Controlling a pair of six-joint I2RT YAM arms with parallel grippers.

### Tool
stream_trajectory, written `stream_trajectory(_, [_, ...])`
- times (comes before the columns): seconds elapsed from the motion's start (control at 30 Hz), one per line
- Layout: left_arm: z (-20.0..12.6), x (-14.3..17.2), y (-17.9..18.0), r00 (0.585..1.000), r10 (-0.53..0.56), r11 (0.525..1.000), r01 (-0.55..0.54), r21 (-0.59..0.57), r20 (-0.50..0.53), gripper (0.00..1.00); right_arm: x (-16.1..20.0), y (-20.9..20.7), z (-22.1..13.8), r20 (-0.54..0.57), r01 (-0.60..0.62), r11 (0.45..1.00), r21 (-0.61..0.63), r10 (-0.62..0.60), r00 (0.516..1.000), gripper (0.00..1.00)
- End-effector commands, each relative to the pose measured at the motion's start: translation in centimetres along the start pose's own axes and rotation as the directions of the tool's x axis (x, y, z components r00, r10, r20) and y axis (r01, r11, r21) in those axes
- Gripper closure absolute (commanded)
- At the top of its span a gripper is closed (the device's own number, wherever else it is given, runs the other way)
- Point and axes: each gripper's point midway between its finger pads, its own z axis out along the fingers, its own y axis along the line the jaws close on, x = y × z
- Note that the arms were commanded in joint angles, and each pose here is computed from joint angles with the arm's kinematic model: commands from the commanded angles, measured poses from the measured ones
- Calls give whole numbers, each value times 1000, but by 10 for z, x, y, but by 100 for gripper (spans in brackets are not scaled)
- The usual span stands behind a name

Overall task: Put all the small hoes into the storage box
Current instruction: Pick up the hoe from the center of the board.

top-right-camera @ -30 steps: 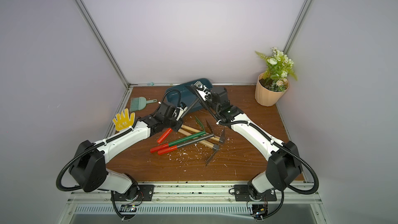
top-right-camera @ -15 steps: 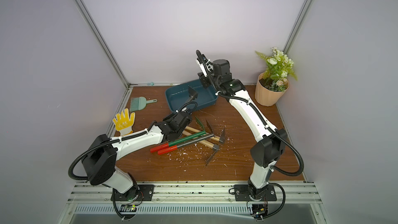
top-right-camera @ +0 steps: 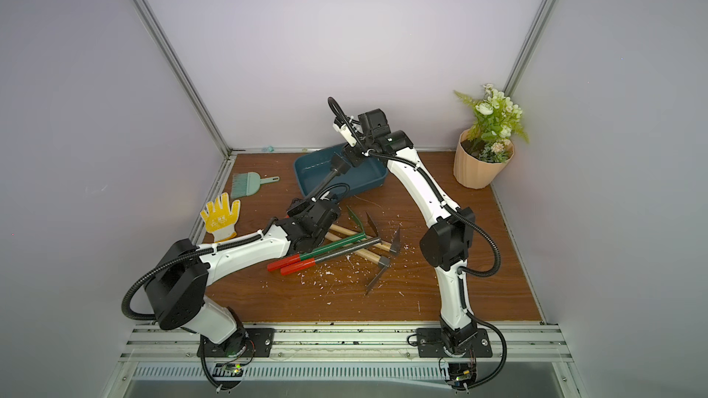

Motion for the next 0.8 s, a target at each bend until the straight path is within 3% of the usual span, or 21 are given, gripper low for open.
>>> stream_trajectory(0.0, [-8,-16,21,994,-102,994,103,-36,39,100,-20,17,-18,49,57,998,-41,-55,997,66])
stream_trajectory(0.17, [-7,-20,17,994,-97,995,98,-23,43,100,-16,16,-17,43,60,998,-32,-58,997,66])
stream_trajectory(0.33, [-6,-21,9,995,-93,996,93,-4,46,100,-27,-10,-34,73,7,996,90,-14,997,67])
stream_trajectory(0.57, [-3,-21,0,995,-89,996,88,10,43,100,-33,19,-54,155,33,997,-72,-21,988,66])
stream_trajectory(0.77, [-3,-27,4,994,-96,995,96,14,54,100,-6,29,-38,92,21,992,-123,-10,996,66])
